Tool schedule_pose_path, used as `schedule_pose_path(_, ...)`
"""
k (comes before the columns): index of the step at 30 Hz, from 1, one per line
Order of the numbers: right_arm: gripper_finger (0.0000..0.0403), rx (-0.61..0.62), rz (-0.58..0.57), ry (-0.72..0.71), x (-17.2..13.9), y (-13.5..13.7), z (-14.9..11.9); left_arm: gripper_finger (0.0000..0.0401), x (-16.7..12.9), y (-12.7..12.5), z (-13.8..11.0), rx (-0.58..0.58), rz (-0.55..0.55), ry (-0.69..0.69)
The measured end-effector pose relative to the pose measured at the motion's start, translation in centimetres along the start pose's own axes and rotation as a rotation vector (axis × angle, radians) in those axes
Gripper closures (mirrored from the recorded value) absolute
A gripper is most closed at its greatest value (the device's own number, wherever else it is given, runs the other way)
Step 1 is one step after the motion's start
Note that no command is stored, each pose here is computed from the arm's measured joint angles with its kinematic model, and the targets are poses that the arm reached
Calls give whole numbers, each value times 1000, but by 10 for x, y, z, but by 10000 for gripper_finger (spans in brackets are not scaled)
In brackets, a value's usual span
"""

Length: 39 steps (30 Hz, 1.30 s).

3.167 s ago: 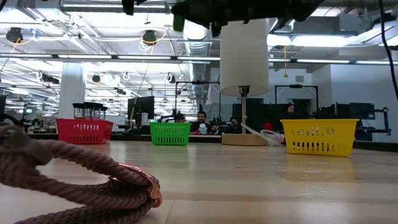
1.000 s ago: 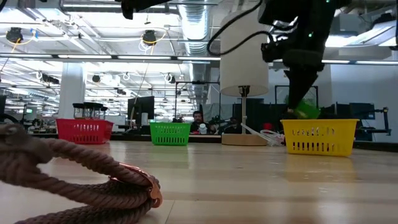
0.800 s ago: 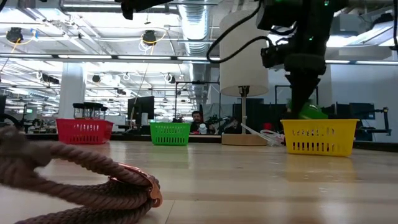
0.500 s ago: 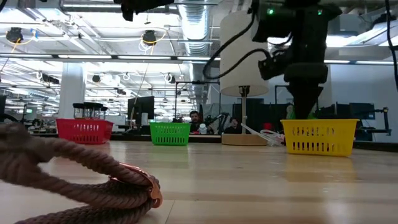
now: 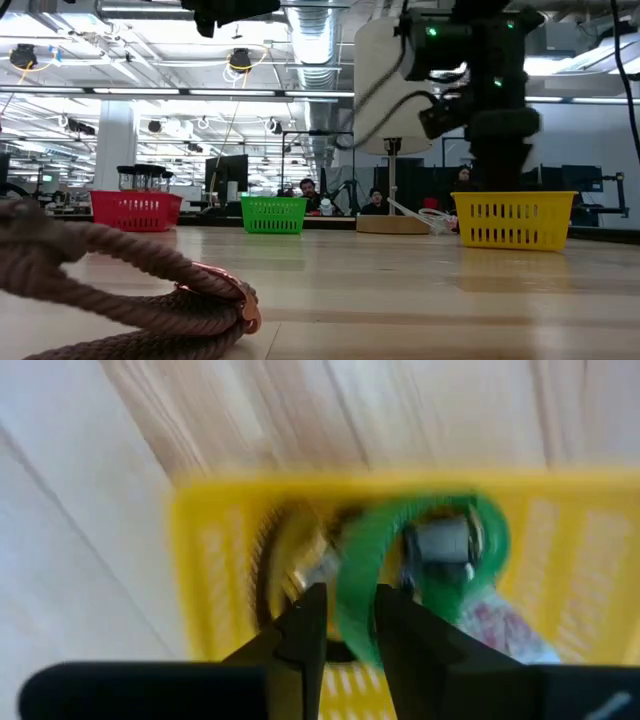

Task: Pick & Place Office items
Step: Put the green wrist watch into the yellow bin, then put the light brown wrist watch into the yellow bin

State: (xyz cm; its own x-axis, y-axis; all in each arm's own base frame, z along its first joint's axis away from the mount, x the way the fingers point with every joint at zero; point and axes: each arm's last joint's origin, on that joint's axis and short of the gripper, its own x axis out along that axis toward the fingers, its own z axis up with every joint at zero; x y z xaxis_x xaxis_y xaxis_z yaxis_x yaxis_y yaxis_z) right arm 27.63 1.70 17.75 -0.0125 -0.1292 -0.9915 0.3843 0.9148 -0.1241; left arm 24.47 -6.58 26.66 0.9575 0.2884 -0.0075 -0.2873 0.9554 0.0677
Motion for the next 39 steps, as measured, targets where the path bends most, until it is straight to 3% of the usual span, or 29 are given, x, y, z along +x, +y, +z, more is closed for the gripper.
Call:
schedule_pose_path(20, 321, -45, 53, -101, -57, 18, 14, 225, -4, -6, 0, 3, -27, 2)
schedule_pose_path(34, 321, -256, 194, -327, -73, 77, 1, 225, -19, -27, 1, -42, -133, -3)
schedule_pose_path(39, 321, -395, 271, -486, -81, 100, 2, 225, -28, -39, 2, -111, -277, 3)
